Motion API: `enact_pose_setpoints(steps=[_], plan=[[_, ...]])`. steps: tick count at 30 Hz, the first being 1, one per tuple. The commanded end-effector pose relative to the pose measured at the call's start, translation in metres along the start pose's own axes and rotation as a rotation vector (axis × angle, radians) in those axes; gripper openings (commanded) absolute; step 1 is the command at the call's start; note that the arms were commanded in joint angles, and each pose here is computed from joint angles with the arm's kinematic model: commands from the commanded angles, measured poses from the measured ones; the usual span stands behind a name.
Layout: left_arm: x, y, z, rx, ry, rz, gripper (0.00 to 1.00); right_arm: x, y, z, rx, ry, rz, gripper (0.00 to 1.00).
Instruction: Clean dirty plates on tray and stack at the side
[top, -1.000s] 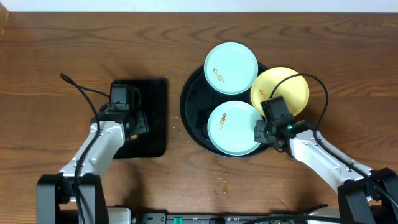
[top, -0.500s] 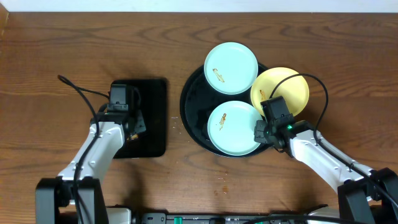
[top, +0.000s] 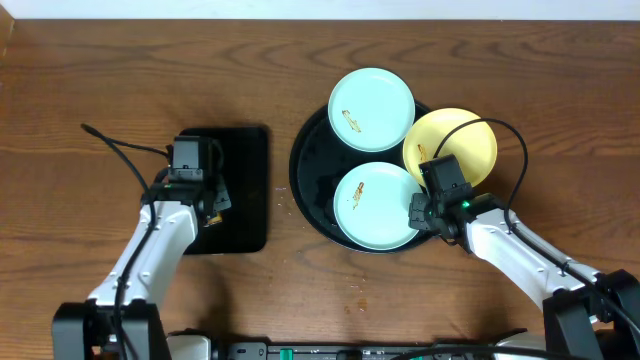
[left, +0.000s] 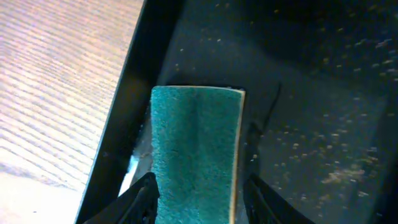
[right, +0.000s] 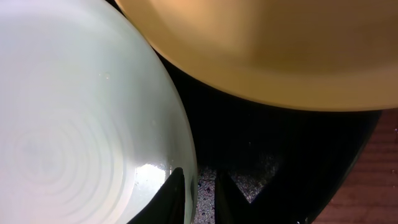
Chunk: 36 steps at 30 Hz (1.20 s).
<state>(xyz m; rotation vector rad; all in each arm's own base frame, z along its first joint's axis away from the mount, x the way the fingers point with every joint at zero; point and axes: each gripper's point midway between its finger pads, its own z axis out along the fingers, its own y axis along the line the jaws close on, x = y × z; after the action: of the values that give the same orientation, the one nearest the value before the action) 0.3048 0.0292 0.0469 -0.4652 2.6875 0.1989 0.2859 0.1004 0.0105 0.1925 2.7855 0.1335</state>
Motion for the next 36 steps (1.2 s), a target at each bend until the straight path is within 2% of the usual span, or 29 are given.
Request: enact_pose_setpoints(steps=[1, 11, 19, 23, 24, 31, 34, 35, 36], plan=[[0.004, 0.006, 0.008, -0.046, 0.023, -0.001, 0.45, 0.003, -0.002, 0.002, 0.018, 0.003, -0.016, 0.15], [0.007, 0.006, 0.017, -0.054, 0.045, -0.007, 0.44, 0.003, -0.002, 0.002, 0.018, 0.004, -0.016, 0.15], [-0.006, 0.003, 0.003, -0.03, -0.012, -0.071, 0.28, 0.004, -0.003, 0.002, 0.02, 0.006, -0.016, 0.15], [-0.011, 0.004, -0.007, -0.019, -0.039, -0.097, 0.09, 0.004, -0.003, 0.002, 0.02, 0.006, -0.016, 0.15], [-0.012, 0.004, -0.01, -0.015, -0.049, -0.099, 0.08, 0.004, -0.003, 0.002, 0.02, 0.006, -0.016, 0.15], [-0.016, 0.006, -0.018, -0.008, -0.075, -0.172, 0.07, 0.004, -0.003, 0.002, 0.02, 0.006, -0.016, 0.15], [-0.012, 0.007, -0.018, -0.011, -0.06, -0.26, 0.08, 0.004, -0.003, 0.002, 0.019, 0.006, -0.016, 0.15], [-0.011, 0.007, -0.018, -0.011, -0.057, -0.296, 0.14, 0.004, -0.003, 0.002, 0.02, 0.006, -0.016, 0.15], [-0.011, 0.007, -0.018, -0.008, -0.056, -0.314, 0.38, 0.004, -0.003, 0.002, 0.02, 0.007, -0.016, 0.15]])
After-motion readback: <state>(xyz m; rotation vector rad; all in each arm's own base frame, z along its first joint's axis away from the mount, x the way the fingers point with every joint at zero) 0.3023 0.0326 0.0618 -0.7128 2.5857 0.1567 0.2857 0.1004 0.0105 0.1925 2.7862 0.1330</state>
